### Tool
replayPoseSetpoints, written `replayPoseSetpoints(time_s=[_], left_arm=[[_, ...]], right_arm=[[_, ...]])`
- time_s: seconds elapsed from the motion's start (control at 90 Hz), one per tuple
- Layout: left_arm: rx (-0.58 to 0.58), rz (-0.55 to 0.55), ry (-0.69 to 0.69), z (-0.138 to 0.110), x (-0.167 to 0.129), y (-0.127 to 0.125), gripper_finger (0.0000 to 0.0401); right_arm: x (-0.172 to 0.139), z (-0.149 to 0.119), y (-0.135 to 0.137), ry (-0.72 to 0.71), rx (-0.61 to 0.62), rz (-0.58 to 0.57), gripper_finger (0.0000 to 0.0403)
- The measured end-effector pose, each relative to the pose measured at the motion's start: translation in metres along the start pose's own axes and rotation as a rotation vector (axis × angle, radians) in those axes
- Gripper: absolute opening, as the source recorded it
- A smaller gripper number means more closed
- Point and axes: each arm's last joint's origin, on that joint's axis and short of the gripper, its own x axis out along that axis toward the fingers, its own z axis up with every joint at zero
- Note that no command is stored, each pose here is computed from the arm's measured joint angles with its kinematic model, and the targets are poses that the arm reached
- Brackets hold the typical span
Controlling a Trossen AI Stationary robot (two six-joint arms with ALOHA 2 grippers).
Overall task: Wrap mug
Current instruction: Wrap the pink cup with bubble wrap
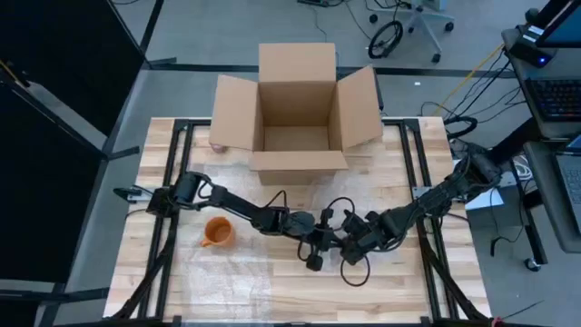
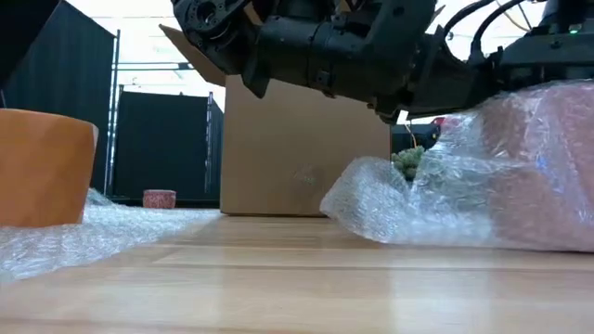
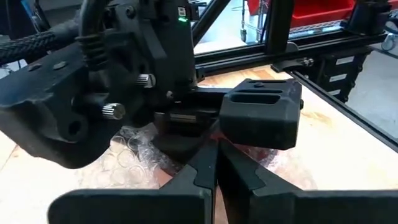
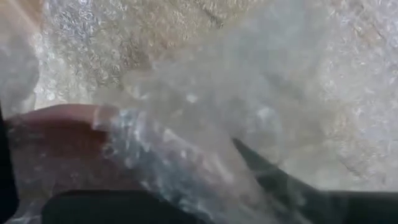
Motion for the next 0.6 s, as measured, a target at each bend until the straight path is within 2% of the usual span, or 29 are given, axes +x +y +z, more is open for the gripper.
replayPoseSetpoints(time_s=[0.111,0.4,0.5,0.6], left_arm=[[0.000,-0.006,0.003,0.000,0.000,0.000,0.0000],[0.003,-0.019,0.012,-0.002,0.000,-0.002,0.0000],[0.003,-0.021,0.010,-0.001,0.000,-0.002,0.0000],[0.000,-0.018,0.009,-0.001,0.000,-0.001,0.0000]], right_arm=[[0.000,0.000,0.001,-0.009,0.005,0.006,0.0031],[-0.011,0.007,0.012,0.000,-0.045,-0.001,0.0199],[-0.025,0.014,0.020,-0.003,-0.041,-0.006,0.0233],[-0.038,0.018,0.025,0.000,-0.056,-0.026,0.0250]])
